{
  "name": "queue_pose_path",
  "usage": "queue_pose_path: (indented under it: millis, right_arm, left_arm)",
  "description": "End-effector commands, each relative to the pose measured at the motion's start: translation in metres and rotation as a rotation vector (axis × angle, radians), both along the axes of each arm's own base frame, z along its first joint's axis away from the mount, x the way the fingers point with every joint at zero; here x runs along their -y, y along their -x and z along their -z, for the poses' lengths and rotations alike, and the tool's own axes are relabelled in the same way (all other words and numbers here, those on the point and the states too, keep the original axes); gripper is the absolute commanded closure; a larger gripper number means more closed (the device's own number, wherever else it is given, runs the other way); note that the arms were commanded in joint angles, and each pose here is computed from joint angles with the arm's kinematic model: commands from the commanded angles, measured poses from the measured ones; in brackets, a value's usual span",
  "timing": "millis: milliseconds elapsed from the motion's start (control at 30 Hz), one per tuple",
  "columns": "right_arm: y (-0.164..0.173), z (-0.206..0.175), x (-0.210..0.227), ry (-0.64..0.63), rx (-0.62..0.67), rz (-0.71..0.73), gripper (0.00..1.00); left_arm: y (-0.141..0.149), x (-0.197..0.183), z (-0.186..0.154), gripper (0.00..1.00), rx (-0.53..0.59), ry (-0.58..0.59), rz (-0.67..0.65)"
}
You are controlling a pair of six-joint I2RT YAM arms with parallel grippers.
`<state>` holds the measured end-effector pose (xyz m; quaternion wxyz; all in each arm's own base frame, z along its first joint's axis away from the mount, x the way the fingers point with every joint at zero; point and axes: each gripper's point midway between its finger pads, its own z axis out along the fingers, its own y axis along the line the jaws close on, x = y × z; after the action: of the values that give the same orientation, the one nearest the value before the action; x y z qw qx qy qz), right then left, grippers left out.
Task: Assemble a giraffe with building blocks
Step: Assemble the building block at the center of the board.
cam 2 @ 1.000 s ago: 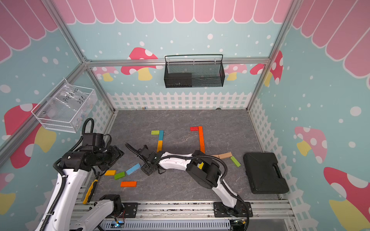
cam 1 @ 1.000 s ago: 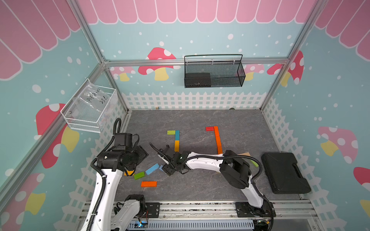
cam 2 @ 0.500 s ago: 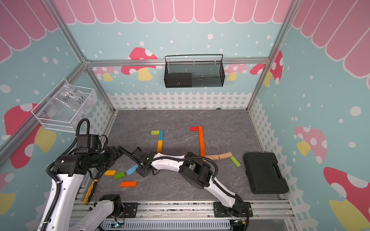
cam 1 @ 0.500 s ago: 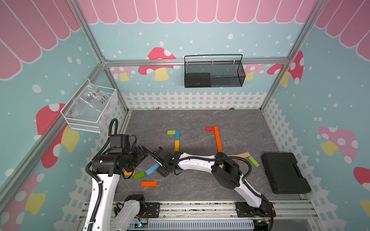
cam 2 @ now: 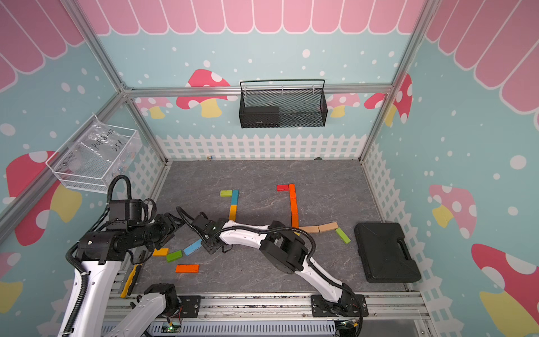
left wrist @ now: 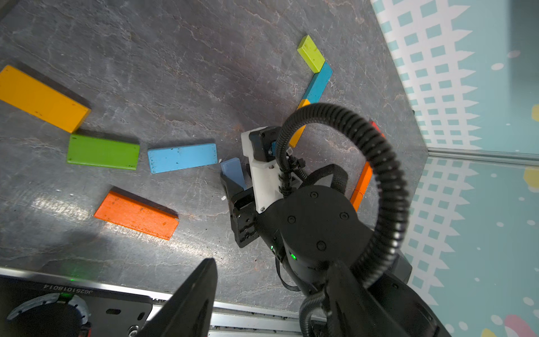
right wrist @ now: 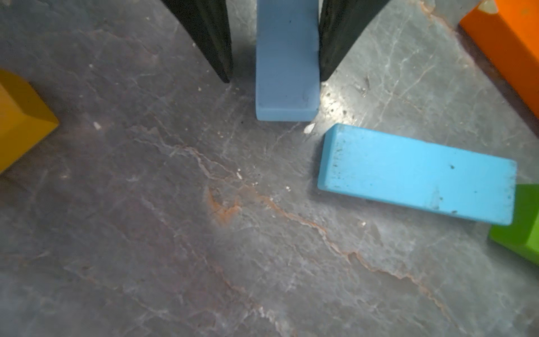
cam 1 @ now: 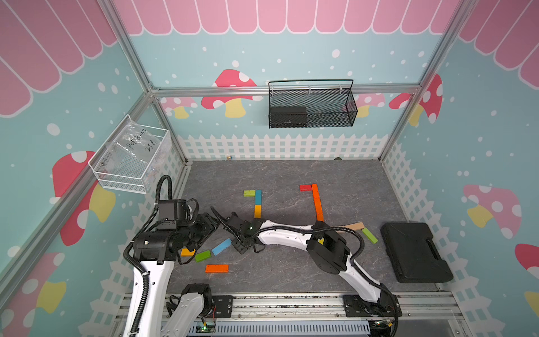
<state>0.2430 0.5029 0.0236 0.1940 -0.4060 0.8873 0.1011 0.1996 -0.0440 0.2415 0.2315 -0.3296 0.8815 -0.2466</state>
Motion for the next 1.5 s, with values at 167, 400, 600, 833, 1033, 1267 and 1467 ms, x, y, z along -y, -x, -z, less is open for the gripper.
queue_pose_path:
  millis: [167, 400, 600, 833, 1033, 1267, 1467]
  right_arm:
    - [0.018, 0.040, 0.016, 0.148, -0.087, 0.087, 0.60]
    - [0.016, 0.017, 0.014, 0.086, -0.097, 0.206, 0.67]
    - [0.012, -0.022, 0.019, -0.004, -0.082, 0.326, 0.69]
    - [0.006, -0.045, 0.032, -0.069, -0.103, 0.497, 0.69]
    - [-0.003, -0.035, 0.044, -0.089, -0.114, 0.649, 0.69]
    - [-0.021, -0.032, 0.062, -0.143, -0.076, 0.783, 0.70]
    - [-0.039, -0.028, 0.071, -0.138, -0.053, 0.826, 0.71]
  left_arm:
    - [-0.020, 0.035, -0.042, 0.35, 0.223, 0.132, 0.166]
    - [-0.020, 0.038, -0.054, 0.35, 0.273, 0.131, 0.190]
    - [-0.016, 0.035, -0.072, 0.35, 0.331, 0.115, 0.177]
    - [-0.016, 0.029, -0.086, 0.35, 0.371, 0.097, 0.140]
    - [-0.020, 0.028, -0.077, 0.35, 0.338, 0.088, 0.138]
    - [-0.023, 0.029, -0.068, 0.35, 0.306, 0.094, 0.147]
    - [-0.026, 0.030, -0.064, 0.35, 0.302, 0.103, 0.146]
